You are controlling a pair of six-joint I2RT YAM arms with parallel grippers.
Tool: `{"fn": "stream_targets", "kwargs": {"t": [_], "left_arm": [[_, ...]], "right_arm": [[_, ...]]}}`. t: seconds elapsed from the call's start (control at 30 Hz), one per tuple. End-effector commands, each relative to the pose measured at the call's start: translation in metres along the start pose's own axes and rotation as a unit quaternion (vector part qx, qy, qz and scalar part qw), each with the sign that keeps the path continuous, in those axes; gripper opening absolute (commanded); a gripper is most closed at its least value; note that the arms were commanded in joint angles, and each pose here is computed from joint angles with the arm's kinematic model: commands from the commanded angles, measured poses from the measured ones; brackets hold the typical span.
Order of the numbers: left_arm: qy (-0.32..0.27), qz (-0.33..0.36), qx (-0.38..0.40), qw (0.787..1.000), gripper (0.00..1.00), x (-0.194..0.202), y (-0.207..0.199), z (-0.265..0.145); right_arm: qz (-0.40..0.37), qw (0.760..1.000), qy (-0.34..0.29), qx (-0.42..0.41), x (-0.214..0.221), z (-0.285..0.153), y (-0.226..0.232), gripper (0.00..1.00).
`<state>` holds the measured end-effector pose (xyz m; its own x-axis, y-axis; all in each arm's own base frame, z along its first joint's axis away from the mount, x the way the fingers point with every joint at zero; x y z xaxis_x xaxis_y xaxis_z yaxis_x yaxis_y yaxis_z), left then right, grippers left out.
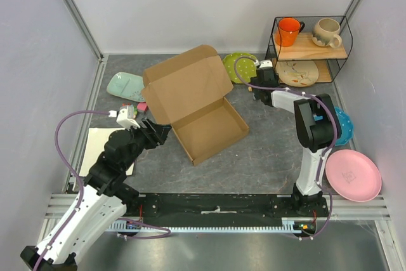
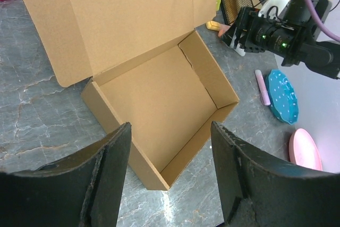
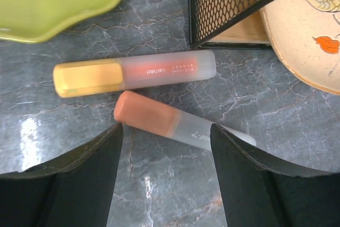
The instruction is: Fold the paper box
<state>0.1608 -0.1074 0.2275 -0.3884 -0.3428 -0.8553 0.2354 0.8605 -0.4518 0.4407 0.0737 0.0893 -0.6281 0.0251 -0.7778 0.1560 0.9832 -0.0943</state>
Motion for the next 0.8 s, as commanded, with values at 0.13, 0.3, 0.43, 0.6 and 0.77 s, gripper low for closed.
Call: {"fn": "stream_targets", "kwargs": {"t": [0.13,0.3,0.43,0.6,0.77], "left_arm": [[-0.006,0.012,0.007,1.000,0.68,-0.001,0.000,0.005],[-0.003,0.012,0.006,1.000,0.68,0.001,0.000,0.006],[-0.005,0.011,0.010,1.000,0.68,0.000,-0.001,0.005],[-0.009,0.010,0.018,1.000,0.68,0.000,-0.002,0.002],[-0.011,0.007,0.024,1.000,0.68,0.001,-0.002,-0.003]], "right_arm": [[-0.023,0.999,0.018,0.018,-0.003,0.027,0.008,0.75],[-0.032,0.998,0.057,0.012,0.004,0.024,0.015,0.73],[-0.025,0.996,0.087,0.024,0.017,0.016,0.013,0.71],[-0.008,0.993,0.115,0.010,0.031,0.003,0.012,0.68],[0.025,0.989,0.142,-0.015,0.044,-0.008,0.016,0.64]]}}
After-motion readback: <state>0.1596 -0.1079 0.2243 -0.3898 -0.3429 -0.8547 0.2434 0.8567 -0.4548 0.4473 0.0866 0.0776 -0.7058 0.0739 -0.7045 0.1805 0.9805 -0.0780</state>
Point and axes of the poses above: each gripper's point midway between its finger pads, its own z axis out along the fingers, its own y axis along the line the jaws close on, x = y × z, the point moved 7 cm from there along -z, back along the fingers, and after that the axes turned 11 degrees about z, right-handed, at the moved point
